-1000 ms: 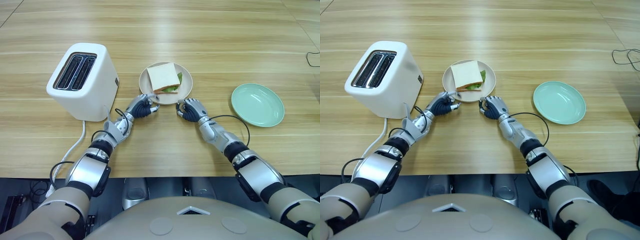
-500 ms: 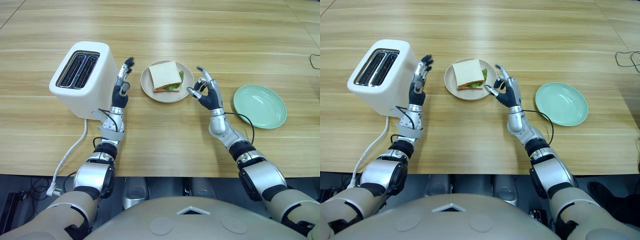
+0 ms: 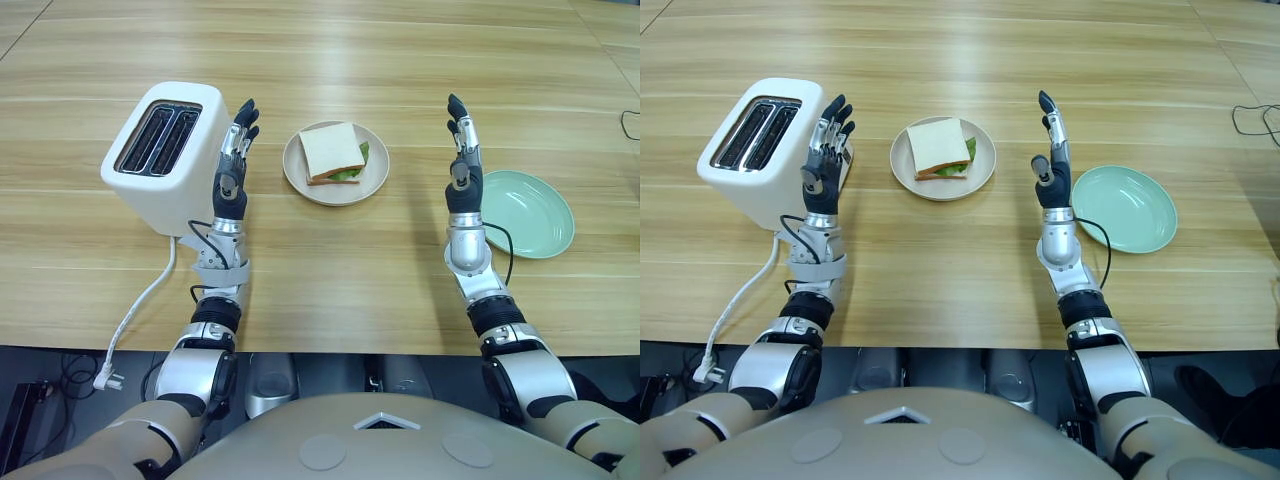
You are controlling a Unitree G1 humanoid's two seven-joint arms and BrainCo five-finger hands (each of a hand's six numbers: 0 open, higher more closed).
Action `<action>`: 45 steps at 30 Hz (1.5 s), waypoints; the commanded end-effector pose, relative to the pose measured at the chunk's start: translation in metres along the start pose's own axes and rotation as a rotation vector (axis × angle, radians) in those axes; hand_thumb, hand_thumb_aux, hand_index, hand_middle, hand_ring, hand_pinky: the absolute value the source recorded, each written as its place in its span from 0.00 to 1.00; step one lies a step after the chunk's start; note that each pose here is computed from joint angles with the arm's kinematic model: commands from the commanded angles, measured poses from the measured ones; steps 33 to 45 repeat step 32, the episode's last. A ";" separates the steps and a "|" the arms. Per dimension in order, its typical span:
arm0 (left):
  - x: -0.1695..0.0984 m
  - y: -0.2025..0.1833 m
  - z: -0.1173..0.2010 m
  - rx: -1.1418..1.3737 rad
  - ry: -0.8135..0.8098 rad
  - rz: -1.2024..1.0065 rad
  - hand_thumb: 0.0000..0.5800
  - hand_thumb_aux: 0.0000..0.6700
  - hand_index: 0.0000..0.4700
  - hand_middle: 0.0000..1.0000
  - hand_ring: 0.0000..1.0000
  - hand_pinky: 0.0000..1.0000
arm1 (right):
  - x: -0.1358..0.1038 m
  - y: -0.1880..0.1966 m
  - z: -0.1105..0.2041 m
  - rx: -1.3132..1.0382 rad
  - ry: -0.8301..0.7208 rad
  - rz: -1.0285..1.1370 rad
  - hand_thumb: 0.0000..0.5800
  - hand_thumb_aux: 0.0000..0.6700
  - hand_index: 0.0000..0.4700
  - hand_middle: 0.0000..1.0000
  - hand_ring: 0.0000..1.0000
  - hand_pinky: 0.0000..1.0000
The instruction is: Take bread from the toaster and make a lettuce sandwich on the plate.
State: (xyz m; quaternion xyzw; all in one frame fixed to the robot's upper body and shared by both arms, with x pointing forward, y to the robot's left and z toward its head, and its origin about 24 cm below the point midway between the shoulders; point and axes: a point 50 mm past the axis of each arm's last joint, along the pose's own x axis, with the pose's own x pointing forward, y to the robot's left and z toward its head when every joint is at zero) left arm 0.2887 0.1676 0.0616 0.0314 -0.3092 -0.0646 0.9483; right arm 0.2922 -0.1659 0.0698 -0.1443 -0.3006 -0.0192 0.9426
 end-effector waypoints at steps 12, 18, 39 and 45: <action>-0.005 -0.003 -0.001 0.010 0.020 -0.006 0.00 0.00 0.00 0.00 0.00 0.00 | 0.003 -0.005 0.000 -0.016 0.010 0.017 0.00 0.00 0.00 0.00 0.00 0.00; -0.006 -0.006 0.000 0.007 0.017 -0.012 0.00 0.00 0.00 0.00 0.00 0.00 | 0.001 -0.007 0.000 -0.025 0.010 0.017 0.00 0.00 0.00 0.00 0.00 0.00; -0.007 -0.010 -0.002 0.011 0.027 -0.024 0.00 0.00 0.00 0.00 0.00 0.00 | 0.001 -0.006 -0.001 -0.047 0.015 0.024 0.00 0.00 0.00 0.00 0.00 0.00; -0.007 -0.010 -0.002 0.011 0.027 -0.024 0.00 0.00 0.00 0.00 0.00 0.00 | 0.001 -0.006 -0.001 -0.047 0.015 0.024 0.00 0.00 0.00 0.00 0.00 0.00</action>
